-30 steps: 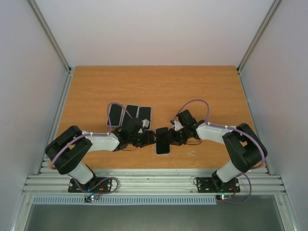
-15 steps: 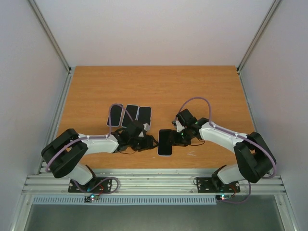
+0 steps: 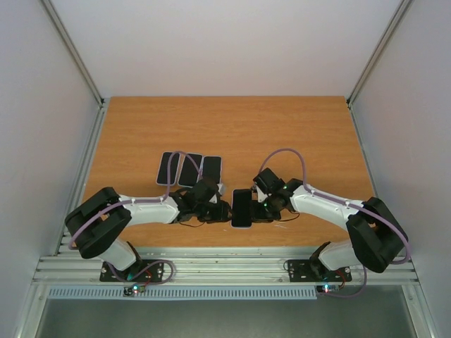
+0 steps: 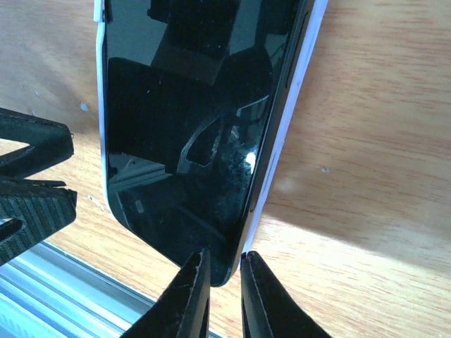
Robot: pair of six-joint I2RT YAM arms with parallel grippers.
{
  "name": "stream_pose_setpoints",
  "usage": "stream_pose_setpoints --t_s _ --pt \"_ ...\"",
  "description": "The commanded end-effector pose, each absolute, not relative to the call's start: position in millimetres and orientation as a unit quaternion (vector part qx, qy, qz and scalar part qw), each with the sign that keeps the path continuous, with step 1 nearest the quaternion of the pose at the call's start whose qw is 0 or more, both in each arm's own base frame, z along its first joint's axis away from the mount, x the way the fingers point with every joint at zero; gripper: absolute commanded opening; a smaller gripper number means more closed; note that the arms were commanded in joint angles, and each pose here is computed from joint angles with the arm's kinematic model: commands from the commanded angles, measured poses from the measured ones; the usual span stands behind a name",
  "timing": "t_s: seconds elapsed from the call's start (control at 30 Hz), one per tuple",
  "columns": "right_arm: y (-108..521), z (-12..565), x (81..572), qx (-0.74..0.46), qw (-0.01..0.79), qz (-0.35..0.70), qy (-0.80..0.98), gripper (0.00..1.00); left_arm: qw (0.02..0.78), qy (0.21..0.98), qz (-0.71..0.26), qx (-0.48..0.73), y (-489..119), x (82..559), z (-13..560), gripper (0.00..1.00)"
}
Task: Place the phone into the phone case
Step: Press the phone with the phone case at the bottom right corner of the phone case.
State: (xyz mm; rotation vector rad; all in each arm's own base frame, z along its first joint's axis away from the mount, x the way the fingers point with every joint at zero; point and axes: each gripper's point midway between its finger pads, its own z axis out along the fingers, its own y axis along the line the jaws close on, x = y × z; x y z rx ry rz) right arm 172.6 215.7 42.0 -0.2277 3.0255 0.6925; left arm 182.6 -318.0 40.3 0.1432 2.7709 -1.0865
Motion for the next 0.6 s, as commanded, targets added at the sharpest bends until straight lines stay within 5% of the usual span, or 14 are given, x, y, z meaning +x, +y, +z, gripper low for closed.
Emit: stream_pose_setpoints --t_s 0.0,0.57 --pt "220.6 38.4 171.7 -0.066 0.018 0.223 0.972 0.14 0.082 0.929 -0.358 0.054 -321.0 183.2 37.7 0.42" --pt "213.0 48.6 173.1 -0.070 0.044 0.191 0.978 0.05 0.067 0.928 -0.364 0.051 -323.3 176.4 30.3 0.37"
